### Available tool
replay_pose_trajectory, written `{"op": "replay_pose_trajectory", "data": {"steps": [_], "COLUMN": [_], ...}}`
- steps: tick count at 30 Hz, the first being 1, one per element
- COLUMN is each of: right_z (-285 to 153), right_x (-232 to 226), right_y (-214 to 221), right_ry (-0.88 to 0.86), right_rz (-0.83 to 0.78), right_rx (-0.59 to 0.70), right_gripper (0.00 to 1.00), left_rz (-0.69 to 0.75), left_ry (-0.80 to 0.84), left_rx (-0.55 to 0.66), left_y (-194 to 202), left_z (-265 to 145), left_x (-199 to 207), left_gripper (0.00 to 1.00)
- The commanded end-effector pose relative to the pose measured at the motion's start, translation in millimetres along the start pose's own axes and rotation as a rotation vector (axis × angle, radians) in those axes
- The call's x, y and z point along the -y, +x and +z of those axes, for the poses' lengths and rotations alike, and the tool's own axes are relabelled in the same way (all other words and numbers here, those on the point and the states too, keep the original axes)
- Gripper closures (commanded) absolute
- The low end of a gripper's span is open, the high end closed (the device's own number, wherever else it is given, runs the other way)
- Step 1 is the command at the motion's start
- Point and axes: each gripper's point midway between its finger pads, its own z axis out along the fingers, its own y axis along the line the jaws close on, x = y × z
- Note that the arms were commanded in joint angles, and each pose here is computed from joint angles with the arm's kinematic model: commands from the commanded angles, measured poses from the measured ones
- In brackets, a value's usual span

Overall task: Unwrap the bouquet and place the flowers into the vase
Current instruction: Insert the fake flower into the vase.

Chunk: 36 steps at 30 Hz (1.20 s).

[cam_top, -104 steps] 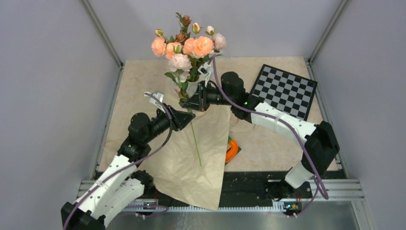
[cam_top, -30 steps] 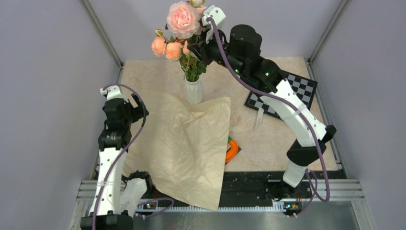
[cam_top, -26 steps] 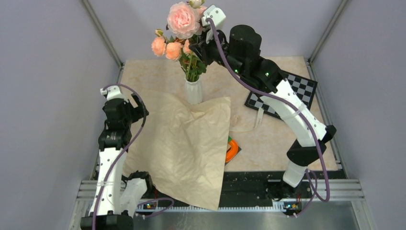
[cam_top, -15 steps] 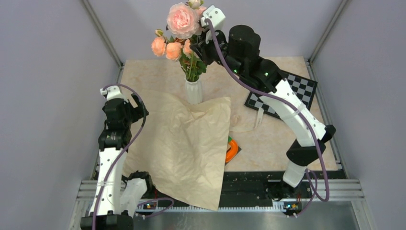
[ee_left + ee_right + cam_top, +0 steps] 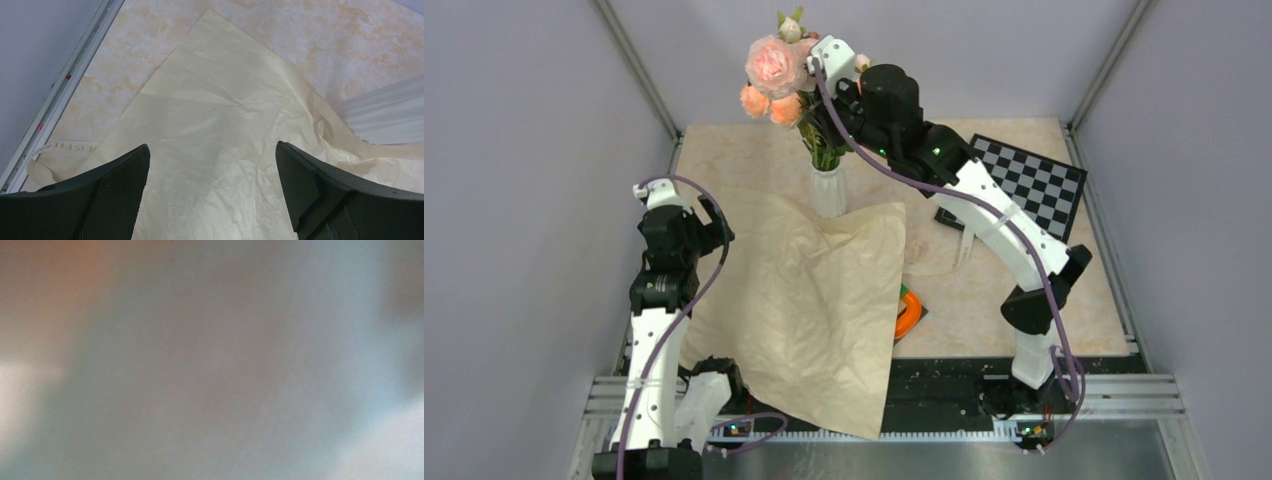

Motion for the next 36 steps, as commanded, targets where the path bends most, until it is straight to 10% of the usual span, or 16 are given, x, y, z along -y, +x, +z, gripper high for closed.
{"op": "replay_pose_trajectory", "data": {"steps": [1, 21, 36], "right_z": [10.7, 42.6, 11.7], "right_x": [-1.4, -15.9, -25.1], "right_y": [0.7, 74.5, 23.2], "right_ry": [-0.006, -0.021, -0.063], "right_rz": [-0.004, 0.049, 0.093], "right_rx": [0.014, -0.121, 0.015], "right_gripper": [1.00, 1.00, 0.57], "left_rz": [0.007, 0.004, 0.003], "left_ry": [-0.008, 0.013, 0.023], "left_rx": [0.021, 0.016, 0.013], "left_y": [-3.7, -2.2, -1.5], "left_z": [1.2, 0.4, 0.1], "left_x": [-2.4, 1.0, 2.9], "left_gripper": [0.01, 0.01, 0.01]}}
